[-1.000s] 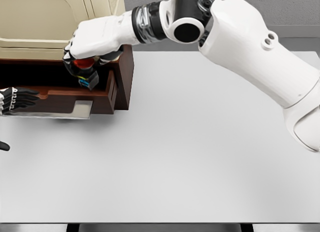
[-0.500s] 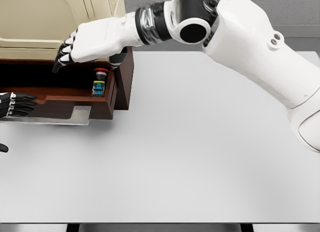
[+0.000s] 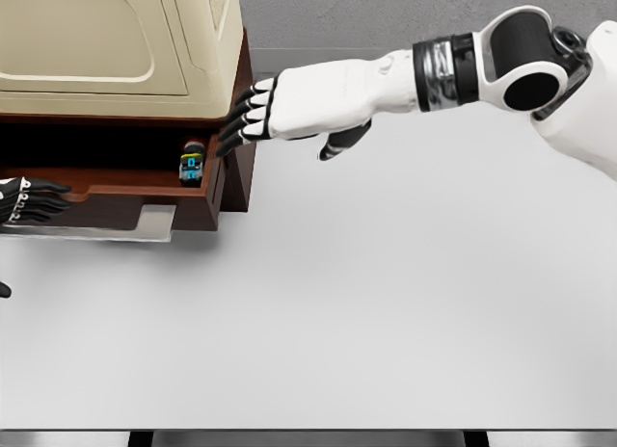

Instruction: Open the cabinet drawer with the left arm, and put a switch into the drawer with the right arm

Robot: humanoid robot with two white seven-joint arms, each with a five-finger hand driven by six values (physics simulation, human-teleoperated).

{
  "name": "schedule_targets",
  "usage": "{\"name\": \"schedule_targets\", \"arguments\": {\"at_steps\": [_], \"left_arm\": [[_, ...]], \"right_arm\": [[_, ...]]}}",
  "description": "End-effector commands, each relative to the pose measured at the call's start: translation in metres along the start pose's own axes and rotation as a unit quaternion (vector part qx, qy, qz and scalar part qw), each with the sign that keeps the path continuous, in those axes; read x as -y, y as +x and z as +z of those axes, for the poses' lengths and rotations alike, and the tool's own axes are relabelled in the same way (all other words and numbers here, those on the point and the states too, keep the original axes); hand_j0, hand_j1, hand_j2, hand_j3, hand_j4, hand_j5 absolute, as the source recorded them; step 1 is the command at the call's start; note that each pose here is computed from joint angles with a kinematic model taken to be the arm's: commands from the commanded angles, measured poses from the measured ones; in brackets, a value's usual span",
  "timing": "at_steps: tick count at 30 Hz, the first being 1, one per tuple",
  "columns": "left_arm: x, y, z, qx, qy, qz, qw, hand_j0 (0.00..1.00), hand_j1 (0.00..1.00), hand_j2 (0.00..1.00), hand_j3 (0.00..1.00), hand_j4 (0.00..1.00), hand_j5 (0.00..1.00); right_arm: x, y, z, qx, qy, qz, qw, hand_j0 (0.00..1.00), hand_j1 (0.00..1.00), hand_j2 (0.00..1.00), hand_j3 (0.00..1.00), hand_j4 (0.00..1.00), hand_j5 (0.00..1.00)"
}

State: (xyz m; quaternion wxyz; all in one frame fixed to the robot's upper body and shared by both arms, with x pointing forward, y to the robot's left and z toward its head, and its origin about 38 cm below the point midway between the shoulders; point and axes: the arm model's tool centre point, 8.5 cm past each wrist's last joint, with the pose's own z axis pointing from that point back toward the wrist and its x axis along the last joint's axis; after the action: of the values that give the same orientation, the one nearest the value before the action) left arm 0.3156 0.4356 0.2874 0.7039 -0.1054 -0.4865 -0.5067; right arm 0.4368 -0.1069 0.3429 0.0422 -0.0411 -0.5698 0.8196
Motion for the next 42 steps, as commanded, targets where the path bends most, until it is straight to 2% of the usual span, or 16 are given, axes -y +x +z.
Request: {"name": "schedule_targets", "arguments": {"at_steps": [1, 5, 7, 9, 11, 14, 21, 26, 28, 30, 31, 32, 33, 38, 39, 42], "left_arm": [[-0.003, 0.0, 0.001, 0.001, 0.008, -0.011, 0.9999, 1.0, 1.0, 1.0, 1.0, 1.0, 1.0], [-0.004, 0.004, 0.0, 0.006, 0.011, -0.015, 0.9998, 1.0, 1.0, 1.0, 1.0, 1.0, 1.0], [-0.007, 0.008, 0.001, 0.012, 0.015, -0.016, 0.9997, 1.0, 1.0, 1.0, 1.0, 1.0, 1.0], [-0.007, 0.009, 0.001, 0.014, 0.015, -0.015, 0.9997, 1.0, 1.0, 1.0, 1.0, 1.0, 1.0], [-0.008, 0.009, 0.001, 0.014, 0.016, -0.015, 0.9996, 1.0, 1.0, 1.0, 1.0, 1.0, 1.0], [-0.007, 0.009, -0.002, 0.02, 0.015, -0.014, 0.9996, 1.0, 1.0, 1.0, 1.0, 1.0, 1.0], [-0.009, 0.021, -0.006, 0.062, 0.019, -0.025, 0.9976, 1.0, 1.0, 1.0, 1.0, 1.0, 1.0], [-0.015, 0.04, -0.003, 0.11, 0.03, -0.058, 0.9918, 1.0, 1.0, 1.0, 1.0, 1.0, 1.0], [-0.015, 0.045, -0.001, 0.137, 0.032, -0.073, 0.9874, 1.0, 1.0, 1.0, 1.0, 1.0, 1.0], [-0.013, 0.053, 0.001, 0.176, 0.033, -0.1, 0.9788, 1.0, 1.0, 1.0, 1.0, 1.0, 1.0], [-0.012, 0.058, 0.003, 0.198, 0.034, -0.115, 0.9729, 1.0, 1.0, 1.0, 1.0, 1.0, 1.0], [-0.008, 0.065, -0.002, 0.248, 0.033, -0.135, 0.9587, 1.0, 1.0, 1.0, 1.0, 1.0, 1.0], [-0.006, 0.067, -0.006, 0.268, 0.032, -0.14, 0.9527, 1.0, 1.0, 1.0, 1.0, 1.0, 1.0], [-0.006, 0.074, -0.016, 0.296, 0.033, -0.14, 0.9445, 1.0, 1.0, 1.0, 1.0, 1.0, 1.0], [-0.005, 0.075, -0.022, 0.309, 0.031, -0.136, 0.9408, 1.0, 1.0, 1.0, 1.0, 1.0, 1.0], [0.0, 0.087, -0.046, 0.359, 0.025, -0.137, 0.923, 1.0, 1.0, 1.0, 1.0, 1.0, 1.0]], "right_arm": [[-0.009, -0.009, 0.029, -0.032, 0.006, -0.012, 0.9994, 1.0, 1.0, 1.0, 1.0, 1.0, 1.0], [-0.047, -0.022, 0.066, -0.078, 0.03, -0.052, 0.9952, 1.0, 1.0, 1.0, 1.0, 1.0, 1.0], [-0.051, -0.025, 0.069, -0.084, 0.031, -0.058, 0.9943, 1.0, 1.0, 1.0, 1.0, 1.0, 1.0], [-0.065, -0.046, 0.083, -0.118, 0.034, -0.087, 0.9886, 1.0, 1.0, 1.0, 1.0, 1.0, 1.0], [-0.086, -0.048, 0.084, -0.124, 0.041, -0.111, 0.9852, 1.0, 1.0, 1.0, 1.0, 1.0, 1.0], [-0.087, -0.048, 0.085, -0.125, 0.042, -0.112, 0.9849, 1.0, 1.0, 1.0, 1.0, 1.0, 1.0], [-0.086, -0.048, 0.085, -0.126, 0.041, -0.112, 0.9849, 1.0, 1.0, 1.0, 1.0, 1.0, 1.0], [-0.087, -0.048, 0.086, -0.126, 0.042, -0.112, 0.9847, 1.0, 1.0, 1.0, 1.0, 1.0, 1.0], [-0.091, -0.047, 0.085, -0.125, 0.043, -0.115, 0.9845, 1.0, 1.0, 1.0, 1.0, 1.0, 1.0], [-0.091, -0.047, 0.084, -0.124, 0.039, -0.116, 0.9847, 1.0, 1.0, 1.0, 1.0, 1.0, 1.0], [-0.092, -0.047, 0.084, -0.125, 0.04, -0.116, 0.9845, 1.0, 1.0, 1.0, 1.0, 1.0, 1.0], [-0.092, -0.047, 0.084, -0.124, 0.04, -0.117, 0.9845, 1.0, 1.0, 1.0, 1.0, 1.0, 1.0], [-0.092, -0.047, 0.085, -0.125, 0.04, -0.117, 0.9844, 1.0, 1.0, 1.0, 1.0, 1.0, 1.0], [-0.094, -0.048, 0.091, -0.131, 0.042, -0.118, 0.9833, 1.0, 1.0, 1.0, 1.0, 1.0, 1.0], [-0.094, -0.048, 0.093, -0.133, 0.043, -0.119, 0.9831, 1.0, 1.0, 1.0, 1.0, 1.0, 1.0], [-0.096, -0.049, 0.101, -0.141, 0.042, -0.121, 0.9816, 1.0, 1.0, 1.0, 1.0, 1.0, 1.0]]}}
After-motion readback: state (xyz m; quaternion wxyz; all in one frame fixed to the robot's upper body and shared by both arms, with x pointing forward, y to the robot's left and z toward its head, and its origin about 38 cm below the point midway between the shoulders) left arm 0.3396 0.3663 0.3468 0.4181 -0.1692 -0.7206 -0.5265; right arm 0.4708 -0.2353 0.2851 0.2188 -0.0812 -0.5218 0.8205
